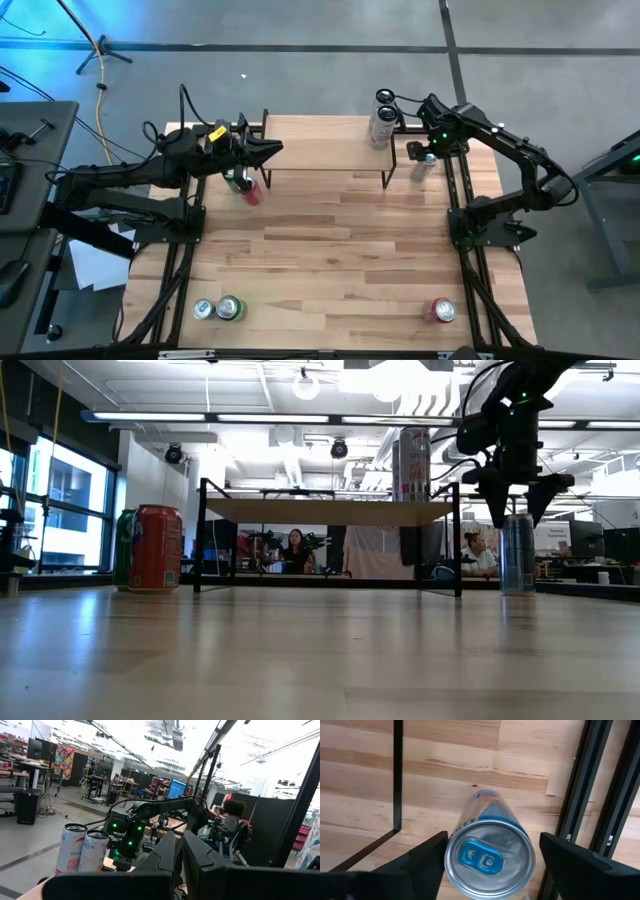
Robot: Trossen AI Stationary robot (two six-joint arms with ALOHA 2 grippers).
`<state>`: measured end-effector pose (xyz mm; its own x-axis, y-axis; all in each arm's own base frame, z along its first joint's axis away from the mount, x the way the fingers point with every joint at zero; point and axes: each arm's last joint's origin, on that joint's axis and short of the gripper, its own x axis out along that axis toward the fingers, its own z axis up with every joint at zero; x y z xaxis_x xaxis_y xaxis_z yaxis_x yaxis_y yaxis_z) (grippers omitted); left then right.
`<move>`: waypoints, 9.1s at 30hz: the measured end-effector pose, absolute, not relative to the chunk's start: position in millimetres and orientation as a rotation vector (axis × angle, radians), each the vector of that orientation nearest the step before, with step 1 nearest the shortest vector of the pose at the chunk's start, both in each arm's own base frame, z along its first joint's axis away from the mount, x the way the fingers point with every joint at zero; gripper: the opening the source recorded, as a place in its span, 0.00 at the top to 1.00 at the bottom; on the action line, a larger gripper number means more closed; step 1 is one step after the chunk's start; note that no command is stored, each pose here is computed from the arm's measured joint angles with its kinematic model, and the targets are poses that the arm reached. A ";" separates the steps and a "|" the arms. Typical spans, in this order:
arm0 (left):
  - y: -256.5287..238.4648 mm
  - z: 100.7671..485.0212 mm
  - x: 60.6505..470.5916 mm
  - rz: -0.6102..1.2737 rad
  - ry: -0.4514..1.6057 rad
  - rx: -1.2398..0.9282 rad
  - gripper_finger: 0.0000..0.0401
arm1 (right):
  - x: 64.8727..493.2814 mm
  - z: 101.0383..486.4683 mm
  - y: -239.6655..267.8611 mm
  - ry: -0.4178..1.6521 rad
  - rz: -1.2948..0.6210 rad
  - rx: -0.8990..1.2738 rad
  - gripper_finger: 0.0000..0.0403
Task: Place canned beverage on shelf
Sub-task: Put the top blue soda can on the shelf, then put the top blue soda can onto the shelf
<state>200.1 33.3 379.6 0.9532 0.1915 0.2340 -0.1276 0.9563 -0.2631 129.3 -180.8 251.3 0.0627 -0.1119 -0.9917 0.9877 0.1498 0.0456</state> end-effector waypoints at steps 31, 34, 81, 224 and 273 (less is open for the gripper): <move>33.3 379.6 200.1 0.153 -0.268 -0.332 1.00 | 116.2 361.3 -79.9 1.016 -0.836 0.881 0.44; 33.3 379.6 200.2 0.150 -0.269 -0.347 1.00 | 124.0 373.6 -68.4 0.998 -0.748 0.869 0.44; 30.4 357.9 206.7 0.079 -0.034 -0.370 1.00 | 314.4 452.5 -57.0 0.914 -0.395 0.324 0.44; 72.2 231.5 274.0 0.969 0.076 -0.236 0.49 | 234.1 398.5 -48.3 0.668 -0.492 0.397 0.17; 75.7 214.6 283.4 0.927 0.156 -0.197 0.23 | 235.4 399.5 -47.7 0.662 -0.458 0.394 0.17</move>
